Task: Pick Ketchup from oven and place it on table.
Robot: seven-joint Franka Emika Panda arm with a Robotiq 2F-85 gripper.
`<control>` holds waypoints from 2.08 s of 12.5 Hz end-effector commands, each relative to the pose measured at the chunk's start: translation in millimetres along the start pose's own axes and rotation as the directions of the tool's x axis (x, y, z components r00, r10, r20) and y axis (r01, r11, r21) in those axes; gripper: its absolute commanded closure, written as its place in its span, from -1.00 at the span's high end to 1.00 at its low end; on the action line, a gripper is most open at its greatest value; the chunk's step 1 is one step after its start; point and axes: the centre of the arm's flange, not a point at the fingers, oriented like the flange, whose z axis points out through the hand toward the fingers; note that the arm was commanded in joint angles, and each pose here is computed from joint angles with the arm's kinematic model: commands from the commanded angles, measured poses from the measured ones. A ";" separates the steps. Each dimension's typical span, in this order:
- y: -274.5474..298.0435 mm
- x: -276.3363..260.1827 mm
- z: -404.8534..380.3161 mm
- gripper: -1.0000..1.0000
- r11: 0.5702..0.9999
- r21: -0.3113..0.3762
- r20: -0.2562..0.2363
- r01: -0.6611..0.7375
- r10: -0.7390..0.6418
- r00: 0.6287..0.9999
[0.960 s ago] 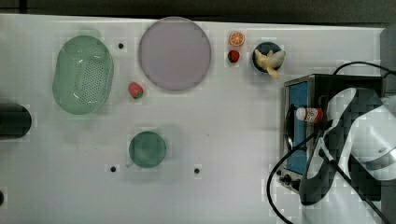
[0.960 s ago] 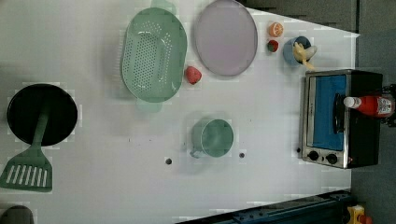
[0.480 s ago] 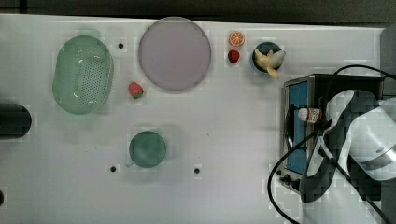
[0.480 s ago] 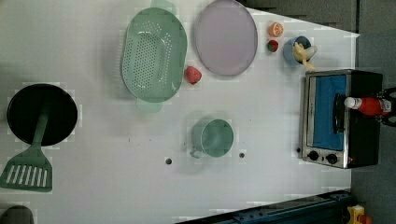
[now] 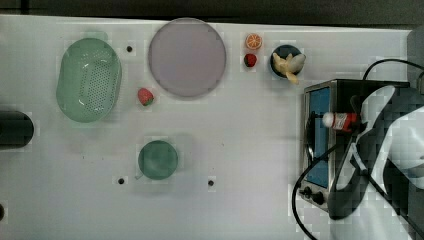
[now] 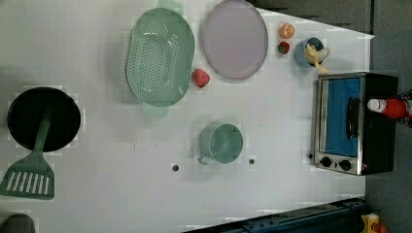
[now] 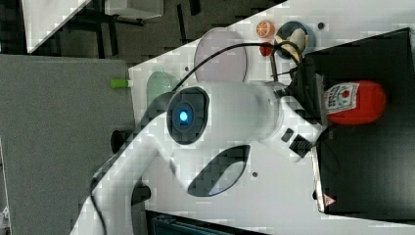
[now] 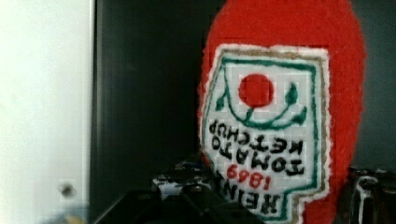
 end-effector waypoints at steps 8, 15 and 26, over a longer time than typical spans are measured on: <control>-71.7 -220.1 -213.4 0.26 0.904 0.145 0.054 0.402 -0.413 0.909; -79.6 -360.0 -137.1 0.26 0.775 -0.053 0.137 0.630 -0.619 0.773; -21.5 -379.0 125.9 0.27 0.761 -0.100 0.077 0.641 -0.636 0.768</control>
